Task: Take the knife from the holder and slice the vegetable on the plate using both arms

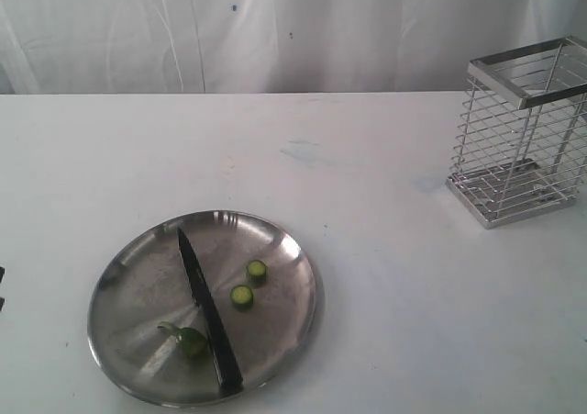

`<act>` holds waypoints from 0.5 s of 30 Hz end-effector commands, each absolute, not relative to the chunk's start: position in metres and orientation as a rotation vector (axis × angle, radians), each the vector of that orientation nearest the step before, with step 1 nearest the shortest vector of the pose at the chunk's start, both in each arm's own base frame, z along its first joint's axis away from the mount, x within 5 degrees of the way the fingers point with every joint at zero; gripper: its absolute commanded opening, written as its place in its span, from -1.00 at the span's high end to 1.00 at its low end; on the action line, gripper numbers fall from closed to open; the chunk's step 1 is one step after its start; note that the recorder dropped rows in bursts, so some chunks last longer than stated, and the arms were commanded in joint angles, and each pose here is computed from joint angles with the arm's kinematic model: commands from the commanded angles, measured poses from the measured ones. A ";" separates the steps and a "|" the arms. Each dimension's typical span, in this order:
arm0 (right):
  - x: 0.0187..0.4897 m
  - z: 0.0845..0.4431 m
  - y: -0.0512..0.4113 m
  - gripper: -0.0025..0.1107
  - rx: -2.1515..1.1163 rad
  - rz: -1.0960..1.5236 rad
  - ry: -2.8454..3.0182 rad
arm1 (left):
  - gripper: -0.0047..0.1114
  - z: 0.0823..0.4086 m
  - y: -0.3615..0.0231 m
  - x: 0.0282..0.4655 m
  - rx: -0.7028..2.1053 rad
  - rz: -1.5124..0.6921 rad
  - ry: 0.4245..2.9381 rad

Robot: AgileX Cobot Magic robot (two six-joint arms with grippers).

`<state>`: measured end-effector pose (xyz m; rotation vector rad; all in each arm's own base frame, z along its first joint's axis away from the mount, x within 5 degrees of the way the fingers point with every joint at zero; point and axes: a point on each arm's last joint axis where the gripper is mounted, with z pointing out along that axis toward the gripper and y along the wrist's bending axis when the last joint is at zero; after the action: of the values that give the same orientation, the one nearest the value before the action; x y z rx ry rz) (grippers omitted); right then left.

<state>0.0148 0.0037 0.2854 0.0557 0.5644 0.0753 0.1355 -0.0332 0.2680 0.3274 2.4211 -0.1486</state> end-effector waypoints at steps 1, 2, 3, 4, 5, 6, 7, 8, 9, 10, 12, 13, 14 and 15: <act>0.020 0.278 -0.004 0.96 0.122 -0.007 0.633 | 0.92 0.268 -0.033 0.134 0.315 -0.160 2.419; 0.027 0.272 -0.005 0.96 0.140 -0.001 0.737 | 0.92 0.268 -0.033 0.134 0.315 -0.160 2.419; 0.035 0.264 -0.007 0.96 0.163 0.006 0.860 | 0.92 0.268 -0.033 0.134 0.315 -0.160 2.419; 0.041 0.255 -0.008 0.96 0.189 0.014 0.981 | 0.92 0.268 -0.033 0.134 0.315 -0.160 2.419; 0.049 0.240 -0.009 0.96 0.224 0.028 1.158 | 0.92 0.268 -0.033 0.134 0.315 -0.160 2.419; 0.054 0.224 -0.009 0.96 0.275 0.052 1.333 | 0.92 0.268 -0.033 0.134 0.315 -0.160 2.419; 0.055 0.213 -0.010 0.96 0.316 0.065 1.450 | 0.92 0.268 -0.033 0.134 0.315 -0.160 2.419; 0.056 0.204 -0.010 0.96 0.323 0.043 1.553 | 0.92 0.268 -0.033 0.134 0.315 -0.160 2.419; 0.055 0.196 -0.011 0.96 0.306 0.000 1.646 | 0.92 0.268 -0.033 0.134 0.315 -0.160 2.419; 0.054 0.191 -0.012 0.96 0.281 -0.040 1.704 | 0.92 0.268 -0.033 0.134 0.315 -0.160 2.419; 0.052 0.183 -0.012 0.96 0.171 -0.139 1.809 | 0.92 0.268 -0.033 0.134 0.315 -0.160 2.419; 0.053 0.183 -0.011 0.96 0.097 -0.185 1.815 | 0.92 0.268 -0.033 0.134 0.315 -0.160 2.419; 0.053 0.184 -0.010 0.96 0.067 -0.182 1.809 | 0.92 0.268 -0.033 0.134 0.315 -0.160 2.419; 0.054 0.185 -0.008 0.96 0.082 -0.130 1.798 | 0.92 0.268 -0.033 0.134 0.315 -0.160 2.419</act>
<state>0.0535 -0.0106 0.1851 0.1568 1.7824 -0.1249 0.1355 -0.0332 0.2680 0.3274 2.4211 -0.1486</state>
